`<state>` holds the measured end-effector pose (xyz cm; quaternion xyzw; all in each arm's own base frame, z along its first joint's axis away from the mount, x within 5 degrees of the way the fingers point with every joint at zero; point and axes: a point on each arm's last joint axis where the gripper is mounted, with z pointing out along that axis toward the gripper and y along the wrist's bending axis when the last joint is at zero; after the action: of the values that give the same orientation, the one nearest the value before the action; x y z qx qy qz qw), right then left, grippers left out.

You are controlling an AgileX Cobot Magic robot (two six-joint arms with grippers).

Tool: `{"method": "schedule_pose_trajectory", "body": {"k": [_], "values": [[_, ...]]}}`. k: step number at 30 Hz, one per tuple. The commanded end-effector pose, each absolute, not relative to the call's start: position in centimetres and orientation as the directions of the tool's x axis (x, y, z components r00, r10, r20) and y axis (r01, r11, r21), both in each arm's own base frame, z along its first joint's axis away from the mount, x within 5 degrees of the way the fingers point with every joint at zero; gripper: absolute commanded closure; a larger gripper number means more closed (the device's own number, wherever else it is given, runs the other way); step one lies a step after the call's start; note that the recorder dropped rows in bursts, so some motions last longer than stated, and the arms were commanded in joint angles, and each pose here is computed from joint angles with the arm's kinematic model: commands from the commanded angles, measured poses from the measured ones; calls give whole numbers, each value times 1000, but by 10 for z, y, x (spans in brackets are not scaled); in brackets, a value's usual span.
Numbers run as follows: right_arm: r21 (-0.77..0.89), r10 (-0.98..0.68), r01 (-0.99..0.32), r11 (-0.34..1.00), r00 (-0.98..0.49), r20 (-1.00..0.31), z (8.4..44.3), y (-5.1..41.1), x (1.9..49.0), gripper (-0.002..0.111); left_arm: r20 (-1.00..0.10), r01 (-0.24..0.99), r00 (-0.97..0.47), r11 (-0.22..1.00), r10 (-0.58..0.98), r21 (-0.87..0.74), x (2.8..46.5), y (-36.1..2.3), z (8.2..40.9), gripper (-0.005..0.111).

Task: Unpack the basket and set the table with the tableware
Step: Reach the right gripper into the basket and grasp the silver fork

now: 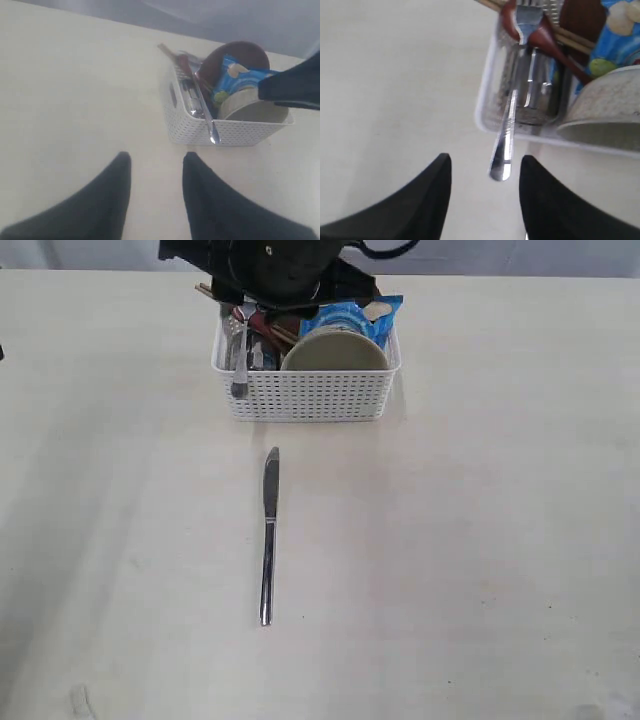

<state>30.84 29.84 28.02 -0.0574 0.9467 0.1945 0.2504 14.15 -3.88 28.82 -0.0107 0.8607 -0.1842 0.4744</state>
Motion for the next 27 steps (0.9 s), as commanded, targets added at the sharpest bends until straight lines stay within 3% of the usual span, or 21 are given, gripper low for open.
{"method": "schedule_pose_trajectory", "body": {"k": [1, 7, 12, 27], "values": [[188, -160, -253, 949, -901, -404, 263, 312, 336, 67, -810, 157, -554, 932, -190, -326, 141, -39, 287, 73], [248, -152, -263, 932, -908, -391, 248, 338, 355, 68, -811, 157, -553, 932, -191, -326, 141, -39, 287, 73], [216, -169, -261, 941, -914, -369, 226, 344, 363, 68, -810, 157, -554, 932, -190, -326, 141, -39, 287, 73], [106, -206, -266, 958, -896, -393, 202, 341, 374, 68, -809, 157, -556, 931, -192, -329, 141, -39, 287, 73]]}}
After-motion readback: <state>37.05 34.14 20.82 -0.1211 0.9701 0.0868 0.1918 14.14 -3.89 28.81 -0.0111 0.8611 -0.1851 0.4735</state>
